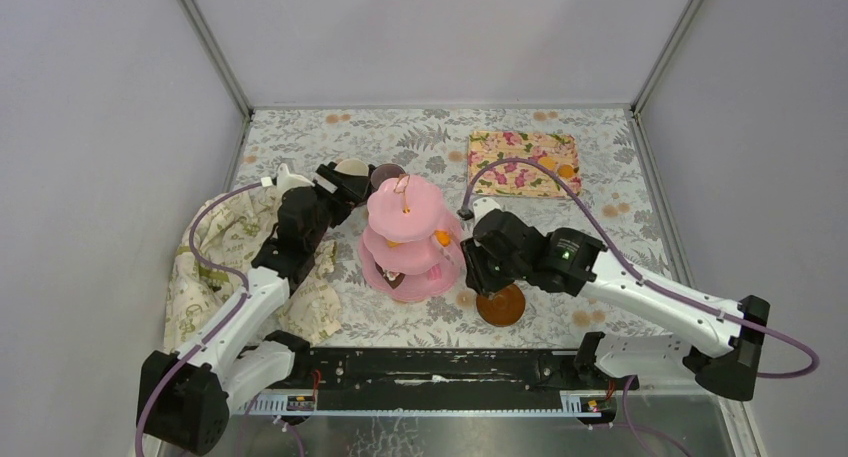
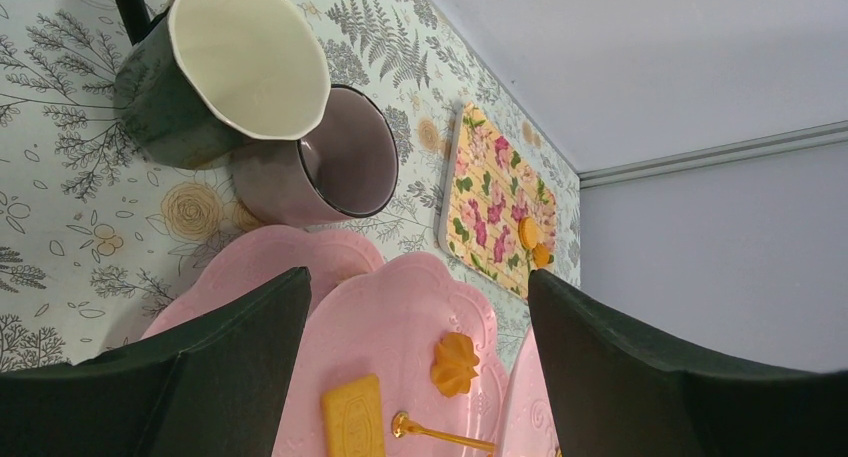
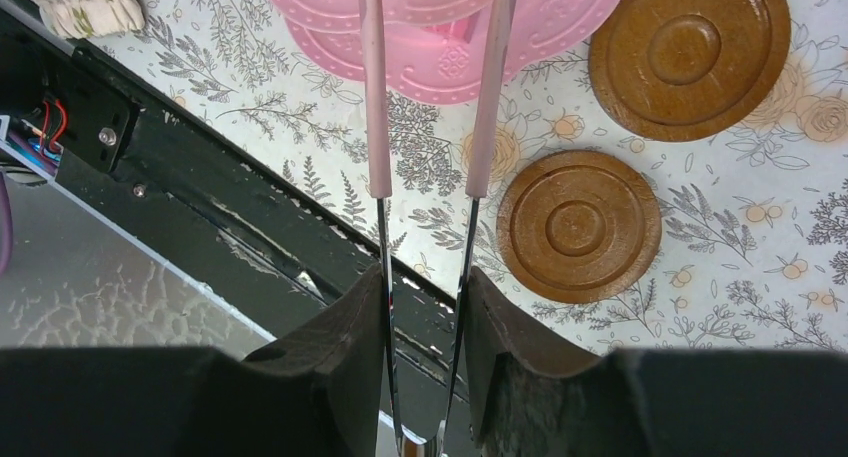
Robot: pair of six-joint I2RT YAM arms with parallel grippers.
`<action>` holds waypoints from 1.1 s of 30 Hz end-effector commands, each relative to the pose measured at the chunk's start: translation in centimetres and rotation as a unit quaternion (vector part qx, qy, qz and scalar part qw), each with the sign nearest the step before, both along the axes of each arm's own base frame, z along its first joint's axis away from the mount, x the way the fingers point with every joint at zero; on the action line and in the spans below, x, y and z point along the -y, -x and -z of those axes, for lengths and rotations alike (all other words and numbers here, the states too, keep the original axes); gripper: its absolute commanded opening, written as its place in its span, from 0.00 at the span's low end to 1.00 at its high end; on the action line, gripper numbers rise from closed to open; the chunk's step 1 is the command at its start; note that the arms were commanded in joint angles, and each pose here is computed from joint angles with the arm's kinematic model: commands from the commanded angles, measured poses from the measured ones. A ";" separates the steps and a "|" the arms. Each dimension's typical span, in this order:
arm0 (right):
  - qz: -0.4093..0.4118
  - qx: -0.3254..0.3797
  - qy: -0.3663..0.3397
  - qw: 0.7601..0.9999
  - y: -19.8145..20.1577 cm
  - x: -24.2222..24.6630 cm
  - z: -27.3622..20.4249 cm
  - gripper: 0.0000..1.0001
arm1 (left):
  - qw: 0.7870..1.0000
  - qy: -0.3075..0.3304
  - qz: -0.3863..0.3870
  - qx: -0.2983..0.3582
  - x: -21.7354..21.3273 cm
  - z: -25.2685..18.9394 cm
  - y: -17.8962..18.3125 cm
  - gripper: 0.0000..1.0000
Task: Serve the afternoon tea
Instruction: Place the desert on the desert table.
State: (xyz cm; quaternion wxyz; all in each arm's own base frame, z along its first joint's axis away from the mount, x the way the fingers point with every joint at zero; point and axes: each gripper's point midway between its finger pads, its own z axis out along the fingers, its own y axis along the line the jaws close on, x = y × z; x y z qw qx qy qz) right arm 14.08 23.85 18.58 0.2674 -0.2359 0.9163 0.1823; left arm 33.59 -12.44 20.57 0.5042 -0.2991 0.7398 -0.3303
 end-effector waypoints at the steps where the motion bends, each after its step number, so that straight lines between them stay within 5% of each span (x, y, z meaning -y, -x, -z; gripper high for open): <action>1: 0.005 0.039 -0.036 0.999 -1.0 -2.5 -2.7 0.07 | 0.999 0.002 0.001 0.041 0.1 -3.0 -0.9 0.87; 33: -0.030 0.033 0.014 0.999 -1.5 -5.1 2.0 0.09 | 0.999 -0.005 0.010 0.038 0.5 -2.2 -1.5 0.87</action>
